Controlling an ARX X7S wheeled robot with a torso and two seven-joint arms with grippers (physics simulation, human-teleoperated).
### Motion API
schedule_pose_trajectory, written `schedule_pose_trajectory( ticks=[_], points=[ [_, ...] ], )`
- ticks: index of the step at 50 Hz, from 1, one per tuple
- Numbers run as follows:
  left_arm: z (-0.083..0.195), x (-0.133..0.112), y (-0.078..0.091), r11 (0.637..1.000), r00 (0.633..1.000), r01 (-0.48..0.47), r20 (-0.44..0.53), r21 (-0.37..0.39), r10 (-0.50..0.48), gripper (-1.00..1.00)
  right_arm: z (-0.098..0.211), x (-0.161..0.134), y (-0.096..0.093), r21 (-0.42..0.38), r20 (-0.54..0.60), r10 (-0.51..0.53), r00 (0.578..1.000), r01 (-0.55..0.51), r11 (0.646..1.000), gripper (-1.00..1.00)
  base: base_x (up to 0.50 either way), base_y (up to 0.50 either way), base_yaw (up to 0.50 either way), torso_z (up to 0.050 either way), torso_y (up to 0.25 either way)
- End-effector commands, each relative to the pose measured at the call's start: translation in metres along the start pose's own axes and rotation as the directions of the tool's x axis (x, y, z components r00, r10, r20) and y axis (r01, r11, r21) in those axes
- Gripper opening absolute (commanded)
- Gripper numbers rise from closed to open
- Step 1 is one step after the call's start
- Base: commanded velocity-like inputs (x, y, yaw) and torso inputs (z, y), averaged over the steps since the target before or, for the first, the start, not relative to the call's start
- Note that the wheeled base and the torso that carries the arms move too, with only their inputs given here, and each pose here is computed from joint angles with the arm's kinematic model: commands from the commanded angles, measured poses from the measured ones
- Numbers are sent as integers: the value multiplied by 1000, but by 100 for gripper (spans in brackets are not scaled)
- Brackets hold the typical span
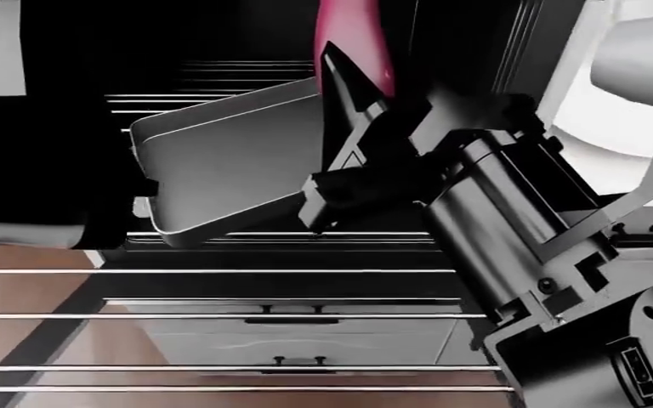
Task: Pick the eggplant from the top rack in the oven and place it on the plate on the counter.
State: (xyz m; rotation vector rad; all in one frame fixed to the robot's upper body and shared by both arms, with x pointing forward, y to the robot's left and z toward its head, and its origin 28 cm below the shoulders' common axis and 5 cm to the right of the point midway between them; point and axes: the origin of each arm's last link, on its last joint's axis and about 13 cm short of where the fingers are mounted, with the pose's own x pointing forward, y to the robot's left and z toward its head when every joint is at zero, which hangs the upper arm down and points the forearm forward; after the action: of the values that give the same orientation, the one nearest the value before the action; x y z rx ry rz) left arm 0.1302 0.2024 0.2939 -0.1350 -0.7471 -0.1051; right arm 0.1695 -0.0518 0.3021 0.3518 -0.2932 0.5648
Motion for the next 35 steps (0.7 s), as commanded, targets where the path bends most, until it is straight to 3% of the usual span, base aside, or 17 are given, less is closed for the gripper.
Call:
schedule_pose_trajectory(
  ticks=[1, 35],
  points=[
    [0, 0, 0, 1000, 1000, 3, -2, 0, -3, 100, -1, -1, 2, 0, -2, 16, 1000, -16, 1000, -100, -168, -500, 0, 0, 0],
    [-1, -1, -1, 1000, 1000, 5, -2, -2, -5, 100, 0, -1, 3, 2, -1, 29, 1000, -29, 1000, -100, -27, -500, 0, 0, 0]
  ],
)
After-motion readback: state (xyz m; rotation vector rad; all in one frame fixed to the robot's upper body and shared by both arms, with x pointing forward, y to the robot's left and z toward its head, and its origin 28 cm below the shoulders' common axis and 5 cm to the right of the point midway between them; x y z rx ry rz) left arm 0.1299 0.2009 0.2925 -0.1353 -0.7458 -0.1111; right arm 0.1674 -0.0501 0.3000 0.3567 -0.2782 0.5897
